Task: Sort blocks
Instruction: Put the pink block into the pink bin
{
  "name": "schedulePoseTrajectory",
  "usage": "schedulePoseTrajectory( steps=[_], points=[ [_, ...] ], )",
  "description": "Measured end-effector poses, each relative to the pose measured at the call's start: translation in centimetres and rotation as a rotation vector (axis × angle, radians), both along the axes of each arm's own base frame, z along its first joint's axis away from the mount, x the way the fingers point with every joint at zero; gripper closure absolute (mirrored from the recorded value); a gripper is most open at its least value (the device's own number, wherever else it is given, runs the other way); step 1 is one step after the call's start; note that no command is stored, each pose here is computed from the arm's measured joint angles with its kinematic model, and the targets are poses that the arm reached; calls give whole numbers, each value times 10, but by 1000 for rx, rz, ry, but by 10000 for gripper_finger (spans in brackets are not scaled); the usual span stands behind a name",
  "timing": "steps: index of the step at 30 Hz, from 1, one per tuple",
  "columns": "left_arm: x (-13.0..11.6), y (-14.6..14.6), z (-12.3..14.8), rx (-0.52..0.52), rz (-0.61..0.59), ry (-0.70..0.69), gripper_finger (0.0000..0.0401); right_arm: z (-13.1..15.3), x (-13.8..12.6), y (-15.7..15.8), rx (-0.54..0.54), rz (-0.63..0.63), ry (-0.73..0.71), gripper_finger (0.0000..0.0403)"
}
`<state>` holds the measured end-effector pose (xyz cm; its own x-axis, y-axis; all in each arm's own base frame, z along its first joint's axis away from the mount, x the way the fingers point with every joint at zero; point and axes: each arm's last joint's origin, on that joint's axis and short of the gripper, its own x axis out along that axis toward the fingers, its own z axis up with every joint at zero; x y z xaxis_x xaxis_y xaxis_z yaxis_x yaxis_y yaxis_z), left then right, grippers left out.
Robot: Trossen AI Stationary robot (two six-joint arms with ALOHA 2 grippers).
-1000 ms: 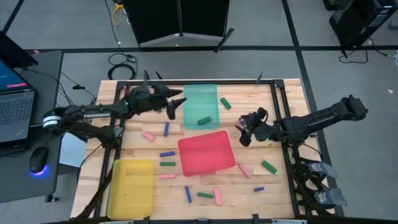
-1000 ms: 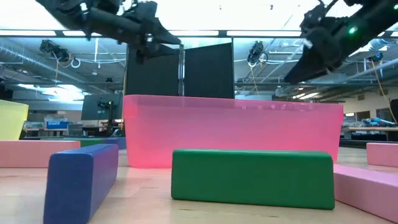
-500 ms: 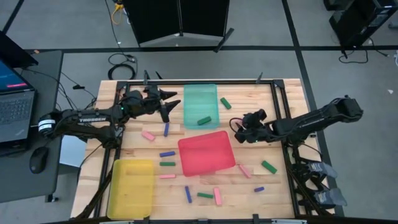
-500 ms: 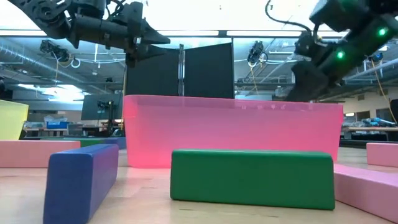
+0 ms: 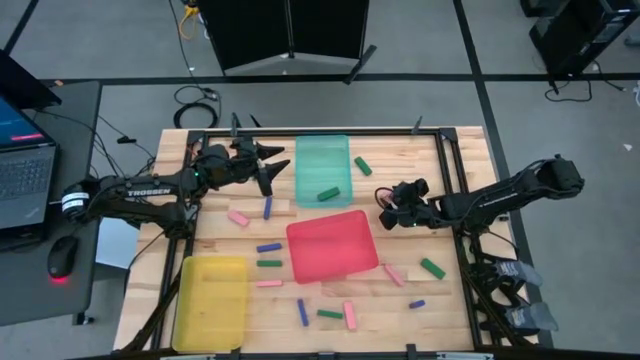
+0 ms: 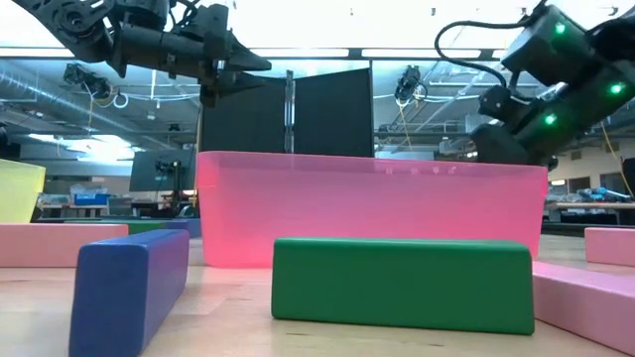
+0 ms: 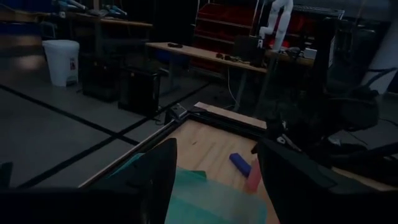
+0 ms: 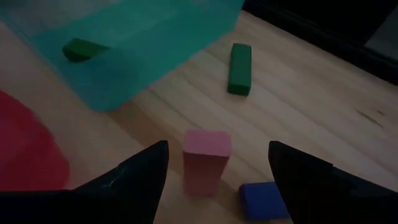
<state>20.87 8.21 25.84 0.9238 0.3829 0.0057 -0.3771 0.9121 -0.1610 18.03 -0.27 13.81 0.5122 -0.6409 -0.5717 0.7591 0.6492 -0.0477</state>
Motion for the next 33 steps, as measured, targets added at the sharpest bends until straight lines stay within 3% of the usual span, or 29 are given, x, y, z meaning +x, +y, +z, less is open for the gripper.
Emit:
schedulePoseTrajectory(
  steps=[17,22,29,33],
  points=[
    [0,0,0,-1,2,0,170,-29,12,-15,4,-67,-32,122],
    [0,0,0,-1,2,0,170,-33,17,-16,9,-71,-58,170],
    [0,0,0,0,2,1,170,-32,20,-16,13,-76,-94,292],
    [0,1,0,0,8,1,170,-30,20,-16,-2,-75,-106,290]
  ],
)
